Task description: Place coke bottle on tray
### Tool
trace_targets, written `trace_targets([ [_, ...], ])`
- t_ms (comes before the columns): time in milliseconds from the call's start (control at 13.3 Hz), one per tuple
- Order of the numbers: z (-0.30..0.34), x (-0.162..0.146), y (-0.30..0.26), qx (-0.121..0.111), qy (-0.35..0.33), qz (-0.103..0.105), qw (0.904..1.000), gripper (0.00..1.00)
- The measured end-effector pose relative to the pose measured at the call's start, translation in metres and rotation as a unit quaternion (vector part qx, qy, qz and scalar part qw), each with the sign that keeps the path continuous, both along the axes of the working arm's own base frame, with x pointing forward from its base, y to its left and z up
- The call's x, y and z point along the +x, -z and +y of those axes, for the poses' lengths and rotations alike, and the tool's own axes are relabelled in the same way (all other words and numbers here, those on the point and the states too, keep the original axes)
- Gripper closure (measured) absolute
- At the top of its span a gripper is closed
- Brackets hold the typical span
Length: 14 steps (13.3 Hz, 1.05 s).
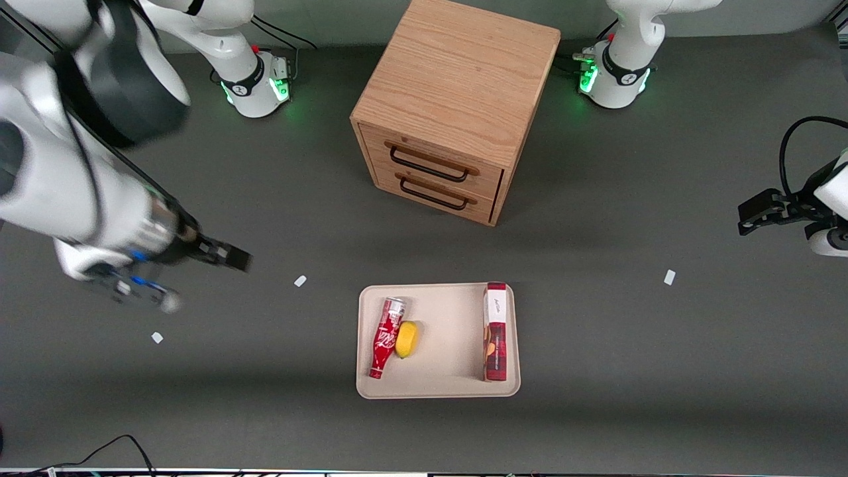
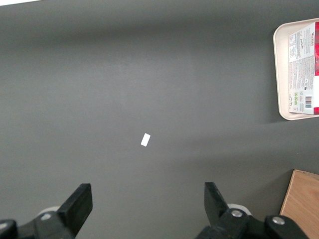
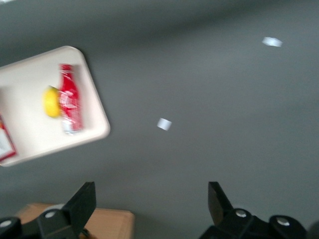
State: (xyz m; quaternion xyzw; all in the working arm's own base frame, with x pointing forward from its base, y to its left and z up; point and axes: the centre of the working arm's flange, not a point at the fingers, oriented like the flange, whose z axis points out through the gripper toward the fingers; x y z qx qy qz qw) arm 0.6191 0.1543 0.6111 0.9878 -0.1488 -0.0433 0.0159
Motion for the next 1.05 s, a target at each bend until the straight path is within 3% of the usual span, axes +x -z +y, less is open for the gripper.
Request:
trace_targets([
  [150, -0.033, -0.039, -0.053, -0.007, 0.009, 0.007, 0.9999, 0.0],
  [300, -0.071, -0.073, -0.084, 0.007, 0.014, 0.009, 0.9998, 0.0],
  [675, -0.106, -0.157, -0.074, 0.011, 0.03, -0.007, 0.9995, 0.0],
  [825, -0.099, -0.168, -0.07, 0.009, 0.024, -0.014, 0.9996, 0.0],
  [1050, -0.102, -0.154, -0.072, 0.012, 0.027, -0.021, 0.9993, 0.0],
])
